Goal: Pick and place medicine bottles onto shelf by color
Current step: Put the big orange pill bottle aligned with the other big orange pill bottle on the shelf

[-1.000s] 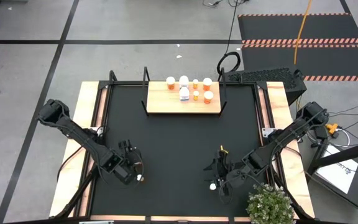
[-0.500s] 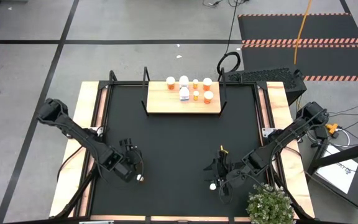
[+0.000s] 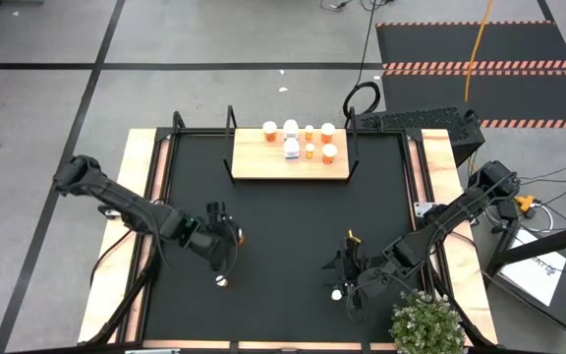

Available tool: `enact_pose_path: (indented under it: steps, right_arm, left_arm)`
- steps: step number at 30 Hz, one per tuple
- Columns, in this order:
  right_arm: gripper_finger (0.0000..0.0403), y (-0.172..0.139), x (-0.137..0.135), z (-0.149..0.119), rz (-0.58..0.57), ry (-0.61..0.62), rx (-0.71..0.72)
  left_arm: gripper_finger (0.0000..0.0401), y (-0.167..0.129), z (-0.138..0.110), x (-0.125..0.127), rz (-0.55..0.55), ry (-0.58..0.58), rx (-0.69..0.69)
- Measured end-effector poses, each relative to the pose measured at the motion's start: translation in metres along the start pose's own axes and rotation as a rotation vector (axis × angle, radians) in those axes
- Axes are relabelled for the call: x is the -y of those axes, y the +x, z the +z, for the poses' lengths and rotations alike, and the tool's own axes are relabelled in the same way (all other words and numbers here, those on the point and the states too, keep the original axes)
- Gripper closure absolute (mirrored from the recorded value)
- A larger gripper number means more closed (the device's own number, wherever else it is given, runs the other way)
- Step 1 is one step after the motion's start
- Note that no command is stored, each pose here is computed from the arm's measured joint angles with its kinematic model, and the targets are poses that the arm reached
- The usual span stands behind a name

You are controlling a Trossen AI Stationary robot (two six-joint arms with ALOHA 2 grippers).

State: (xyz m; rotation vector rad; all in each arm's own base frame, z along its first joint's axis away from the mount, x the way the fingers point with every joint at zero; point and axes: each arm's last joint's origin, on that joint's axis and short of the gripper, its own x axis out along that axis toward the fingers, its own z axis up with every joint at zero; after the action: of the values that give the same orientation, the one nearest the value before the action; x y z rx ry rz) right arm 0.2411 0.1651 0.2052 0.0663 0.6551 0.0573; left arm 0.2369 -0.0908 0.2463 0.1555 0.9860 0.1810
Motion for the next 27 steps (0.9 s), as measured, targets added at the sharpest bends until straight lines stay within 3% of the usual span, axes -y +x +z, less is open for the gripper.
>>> enact_pose_path:
  steps: [15,27]
  right_arm:
    - [0.0197,0.000,0.001,0.000,-0.023,0.001,0.011]
    - [0.0197,0.000,0.001,0.000,-0.023,0.000,0.011]
  left_arm:
    - [0.0185,-0.002,0.049,-0.069,0.017,0.090,0.106]
    - [0.0191,-0.002,0.067,-0.150,0.100,-0.005,0.181]
